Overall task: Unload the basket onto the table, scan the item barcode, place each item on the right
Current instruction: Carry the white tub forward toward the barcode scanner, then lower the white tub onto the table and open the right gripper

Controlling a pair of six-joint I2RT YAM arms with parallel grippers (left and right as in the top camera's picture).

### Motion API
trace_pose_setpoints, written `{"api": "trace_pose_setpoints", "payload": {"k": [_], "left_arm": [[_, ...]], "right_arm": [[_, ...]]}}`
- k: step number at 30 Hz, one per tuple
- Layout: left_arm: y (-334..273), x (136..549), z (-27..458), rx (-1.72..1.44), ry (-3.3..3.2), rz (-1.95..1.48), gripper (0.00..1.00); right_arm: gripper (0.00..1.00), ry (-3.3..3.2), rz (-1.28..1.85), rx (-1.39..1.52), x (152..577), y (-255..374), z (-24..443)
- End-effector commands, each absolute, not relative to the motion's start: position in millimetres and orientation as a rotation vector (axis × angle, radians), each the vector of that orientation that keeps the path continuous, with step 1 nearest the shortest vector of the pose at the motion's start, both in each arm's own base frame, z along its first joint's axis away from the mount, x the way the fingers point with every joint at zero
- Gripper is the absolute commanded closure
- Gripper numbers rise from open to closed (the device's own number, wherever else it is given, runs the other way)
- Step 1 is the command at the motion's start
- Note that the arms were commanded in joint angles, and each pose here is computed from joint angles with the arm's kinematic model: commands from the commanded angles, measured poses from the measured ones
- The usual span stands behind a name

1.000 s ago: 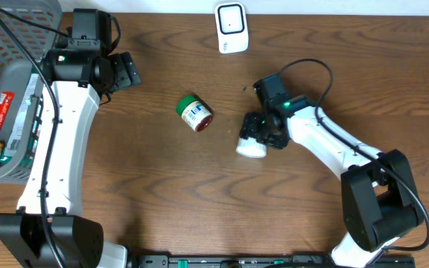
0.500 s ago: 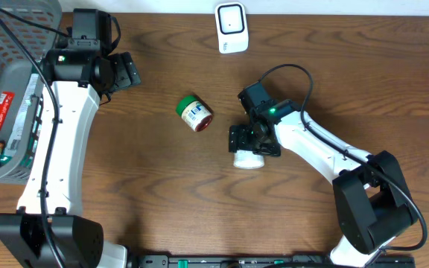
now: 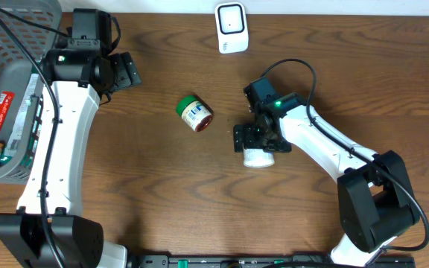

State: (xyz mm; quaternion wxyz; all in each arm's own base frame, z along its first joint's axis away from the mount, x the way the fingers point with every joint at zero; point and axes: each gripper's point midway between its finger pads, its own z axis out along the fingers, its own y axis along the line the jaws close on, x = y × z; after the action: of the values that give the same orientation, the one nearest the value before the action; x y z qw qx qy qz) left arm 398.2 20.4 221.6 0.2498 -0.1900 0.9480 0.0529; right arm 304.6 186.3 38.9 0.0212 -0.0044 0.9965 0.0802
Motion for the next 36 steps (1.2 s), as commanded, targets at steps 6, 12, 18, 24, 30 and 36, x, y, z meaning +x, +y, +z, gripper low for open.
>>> {"api": "trace_pose_setpoints", "payload": {"k": [6, 12, 18, 24, 30, 36], "left_arm": [[22.8, 396.4, 220.4, -0.522, 2.585, 0.155, 0.02], [22.8, 396.4, 220.4, -0.522, 2.585, 0.155, 0.02], [22.8, 396.4, 220.4, -0.522, 2.585, 0.155, 0.02], [22.8, 396.4, 220.4, -0.522, 2.585, 0.155, 0.02], [22.8, 396.4, 220.4, -0.522, 2.585, 0.155, 0.02], [22.8, 396.4, 220.4, -0.522, 2.585, 0.155, 0.02]], "right_arm": [[0.01, 3.064, 0.130, -0.066, 312.5, 175.1, 38.8], [0.01, 3.060, -0.010, -0.109, 311.4, 158.3, 38.0], [0.01, 3.062, -0.016, -0.145, 310.5, 157.7, 38.0], [0.01, 3.064, -0.093, -0.077, 309.0, 148.2, 38.3], [0.62, 3.071, -0.089, -0.128, 307.4, 148.6, 38.1], [0.01, 3.062, -0.080, -0.089, 309.5, 150.0, 38.2]]}}
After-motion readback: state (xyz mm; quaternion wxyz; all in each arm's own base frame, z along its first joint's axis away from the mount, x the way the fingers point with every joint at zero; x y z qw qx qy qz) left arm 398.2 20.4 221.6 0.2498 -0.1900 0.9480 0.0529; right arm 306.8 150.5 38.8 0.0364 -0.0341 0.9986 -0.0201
